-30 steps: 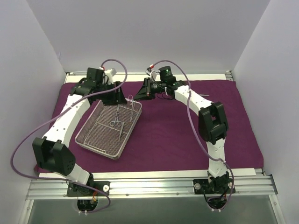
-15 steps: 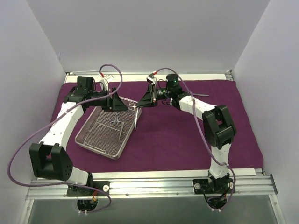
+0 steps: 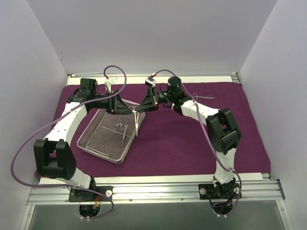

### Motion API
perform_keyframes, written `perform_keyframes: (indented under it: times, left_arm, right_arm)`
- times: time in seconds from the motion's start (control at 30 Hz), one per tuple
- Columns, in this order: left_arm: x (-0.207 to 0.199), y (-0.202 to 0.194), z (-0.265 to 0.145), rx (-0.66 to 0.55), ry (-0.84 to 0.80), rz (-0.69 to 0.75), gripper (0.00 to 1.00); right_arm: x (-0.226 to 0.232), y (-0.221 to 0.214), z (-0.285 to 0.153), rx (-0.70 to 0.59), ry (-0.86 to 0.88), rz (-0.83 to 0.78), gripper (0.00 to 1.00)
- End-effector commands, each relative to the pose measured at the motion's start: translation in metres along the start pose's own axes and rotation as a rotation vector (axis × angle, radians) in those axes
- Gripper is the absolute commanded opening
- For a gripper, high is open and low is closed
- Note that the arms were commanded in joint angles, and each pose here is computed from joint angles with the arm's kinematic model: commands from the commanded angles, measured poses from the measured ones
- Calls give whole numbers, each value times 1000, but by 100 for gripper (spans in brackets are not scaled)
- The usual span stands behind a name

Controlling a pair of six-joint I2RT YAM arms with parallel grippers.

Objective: Open and lay out the surgical kit
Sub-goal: Place the medical item in the surgical kit.

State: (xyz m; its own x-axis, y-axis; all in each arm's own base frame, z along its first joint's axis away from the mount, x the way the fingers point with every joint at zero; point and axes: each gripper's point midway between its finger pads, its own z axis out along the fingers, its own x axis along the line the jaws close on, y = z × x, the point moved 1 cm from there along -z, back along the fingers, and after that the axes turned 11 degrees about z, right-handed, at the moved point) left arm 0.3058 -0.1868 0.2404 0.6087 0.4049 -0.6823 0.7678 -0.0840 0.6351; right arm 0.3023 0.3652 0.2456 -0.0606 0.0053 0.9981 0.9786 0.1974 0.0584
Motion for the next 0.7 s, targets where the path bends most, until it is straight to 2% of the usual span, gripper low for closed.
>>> perform_keyframes:
  times: [0.0,0.1,0.3,0.4,0.5,0.57,0.6,0.63,0.67]
  left_arm:
    - [-12,10,-1,-31,-77,67,61]
    - [-14,7,1,-32,-102,54,56]
    - [-21,4,7,-14,-128,57,54]
    - [-22,6,7,-16,-130,53,40]
    - [-21,8,8,-16,-127,42,22]
    - [-20,12,8,-19,-120,43,11]
    - [-19,13,8,-21,-117,39,2]
    - [-18,14,8,-23,-106,39,2]
    - [-17,15,8,-24,-102,36,2]
  right_arm:
    - [41,-12,0,45,51,-133,0]
    - [40,-13,5,54,51,-129,0]
    - [38,-15,9,65,50,-121,0]
    - [41,-16,12,72,53,-127,0]
    - [42,-17,13,78,53,-127,0]
    - [44,-16,13,72,54,-131,10]
    - [44,-15,12,68,53,-127,15]
    - [46,-14,13,64,54,-133,27]
    - [46,-10,10,45,51,-133,32]
